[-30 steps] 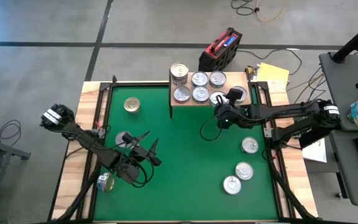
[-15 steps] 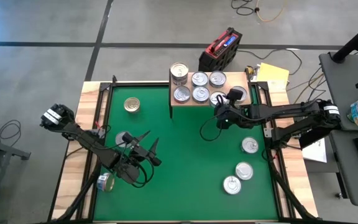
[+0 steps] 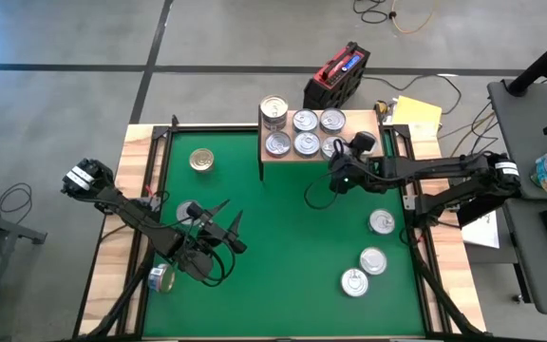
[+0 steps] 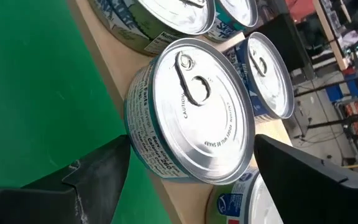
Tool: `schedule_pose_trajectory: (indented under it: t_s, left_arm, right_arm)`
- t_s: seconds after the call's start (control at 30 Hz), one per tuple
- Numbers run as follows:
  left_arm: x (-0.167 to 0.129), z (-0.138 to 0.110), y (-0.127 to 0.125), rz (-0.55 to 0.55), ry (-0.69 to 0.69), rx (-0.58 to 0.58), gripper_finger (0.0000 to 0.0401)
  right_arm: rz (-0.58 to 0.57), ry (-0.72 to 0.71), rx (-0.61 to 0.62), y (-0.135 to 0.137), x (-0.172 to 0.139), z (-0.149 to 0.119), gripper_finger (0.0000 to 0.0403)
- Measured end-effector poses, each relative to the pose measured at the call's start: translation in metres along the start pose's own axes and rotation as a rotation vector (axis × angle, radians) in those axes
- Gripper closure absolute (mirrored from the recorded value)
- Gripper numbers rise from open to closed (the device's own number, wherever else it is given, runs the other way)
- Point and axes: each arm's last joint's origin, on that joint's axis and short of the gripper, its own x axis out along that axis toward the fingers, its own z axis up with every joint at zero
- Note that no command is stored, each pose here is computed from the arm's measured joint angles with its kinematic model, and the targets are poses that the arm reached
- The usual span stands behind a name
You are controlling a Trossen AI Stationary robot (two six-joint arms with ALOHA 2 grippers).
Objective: Stack canned seafood by type on shelf
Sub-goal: Put the yellow/blue tuna can on the shelf
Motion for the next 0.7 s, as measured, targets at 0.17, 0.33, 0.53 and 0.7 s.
schedule_pose_trajectory:
  t_s: [0.17, 0.33, 0.53, 0.7]
  left_arm:
    - [0.0, 0.0, 0.0, 0.0, 0.0, 0.0, 0.0198]
    - [0.0, 0.0, 0.0, 0.0, 0.0, 0.0, 0.0198]
    - [0.0, 0.0, 0.0, 0.0, 0.0, 0.0, 0.0198]
    - [0.0, 0.0, 0.0, 0.001, 0.0, 0.0, 0.0198]
  right_arm:
    - [0.035, 0.009, 0.032, 0.001, 0.0, -0.001, 0.007]
    - [0.097, 0.027, 0.071, 0.002, -0.002, -0.004, 0.0065]
    - [0.107, 0.05, 0.113, -0.001, -0.009, -0.009, 0.0075]
    - [0.122, 0.01, 0.133, -0.006, -0.018, -0.006, 0.0087]
